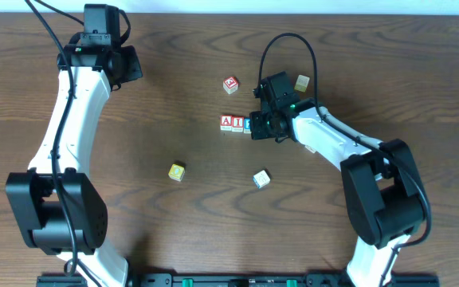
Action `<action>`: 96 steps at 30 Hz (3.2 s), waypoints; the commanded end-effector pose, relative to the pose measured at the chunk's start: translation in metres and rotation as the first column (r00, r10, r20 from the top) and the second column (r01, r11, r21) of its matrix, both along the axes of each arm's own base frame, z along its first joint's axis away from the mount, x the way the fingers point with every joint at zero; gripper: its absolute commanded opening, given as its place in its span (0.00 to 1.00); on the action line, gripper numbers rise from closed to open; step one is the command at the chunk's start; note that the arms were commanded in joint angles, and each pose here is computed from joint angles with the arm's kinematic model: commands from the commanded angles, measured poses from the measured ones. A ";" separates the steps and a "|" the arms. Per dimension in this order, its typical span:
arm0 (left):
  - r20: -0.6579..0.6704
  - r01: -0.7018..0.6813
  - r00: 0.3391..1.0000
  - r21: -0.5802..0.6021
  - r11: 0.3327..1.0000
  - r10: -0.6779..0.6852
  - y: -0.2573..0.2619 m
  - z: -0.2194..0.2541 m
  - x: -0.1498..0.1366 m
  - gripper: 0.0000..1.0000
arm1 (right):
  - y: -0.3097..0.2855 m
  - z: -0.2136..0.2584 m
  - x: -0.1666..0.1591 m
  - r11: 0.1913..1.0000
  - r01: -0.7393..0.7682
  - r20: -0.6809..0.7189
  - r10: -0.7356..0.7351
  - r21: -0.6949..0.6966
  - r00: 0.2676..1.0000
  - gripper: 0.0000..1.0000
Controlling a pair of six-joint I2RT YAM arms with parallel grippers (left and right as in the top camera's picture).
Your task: Spell out Ai2
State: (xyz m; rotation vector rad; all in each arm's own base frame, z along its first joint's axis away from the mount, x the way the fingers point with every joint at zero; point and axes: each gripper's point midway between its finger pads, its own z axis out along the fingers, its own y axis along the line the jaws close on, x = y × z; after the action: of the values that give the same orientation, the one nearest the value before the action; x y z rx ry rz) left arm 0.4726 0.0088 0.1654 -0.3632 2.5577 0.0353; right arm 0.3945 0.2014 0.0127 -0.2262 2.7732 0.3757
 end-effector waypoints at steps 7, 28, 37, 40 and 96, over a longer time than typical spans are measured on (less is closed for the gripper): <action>0.045 0.005 0.999 0.008 1.000 -0.005 0.002 0.020 0.001 0.30 | -0.008 -0.003 0.003 0.998 0.035 0.010 -0.035 -0.047 0.999 0.01; 0.207 0.252 0.947 0.005 0.968 -0.248 -0.026 0.152 -0.109 0.06 | -0.090 0.320 -0.066 0.974 0.151 0.453 -0.060 -0.167 0.889 0.01; 0.212 0.299 0.932 0.009 0.954 -0.294 -0.029 0.146 -0.249 0.06 | -0.127 0.309 -0.196 0.985 0.154 0.490 -0.097 -0.078 0.866 0.01; 0.270 0.320 0.912 -0.002 0.947 -0.308 -0.035 0.148 -0.269 0.14 | -0.136 0.310 -0.215 0.990 0.141 0.520 -0.109 -0.023 0.847 0.17; 0.489 0.211 0.842 0.088 0.973 -0.227 -0.017 -0.065 -0.268 0.95 | -0.150 0.322 -0.235 0.990 0.133 0.568 -0.133 0.042 0.812 0.99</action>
State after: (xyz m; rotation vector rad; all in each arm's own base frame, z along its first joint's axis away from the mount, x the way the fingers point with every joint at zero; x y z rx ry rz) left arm 0.2038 -0.0093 0.1052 -0.0346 2.0741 -0.0945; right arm 0.1598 0.0503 0.3351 -0.1183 2.1732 0.2140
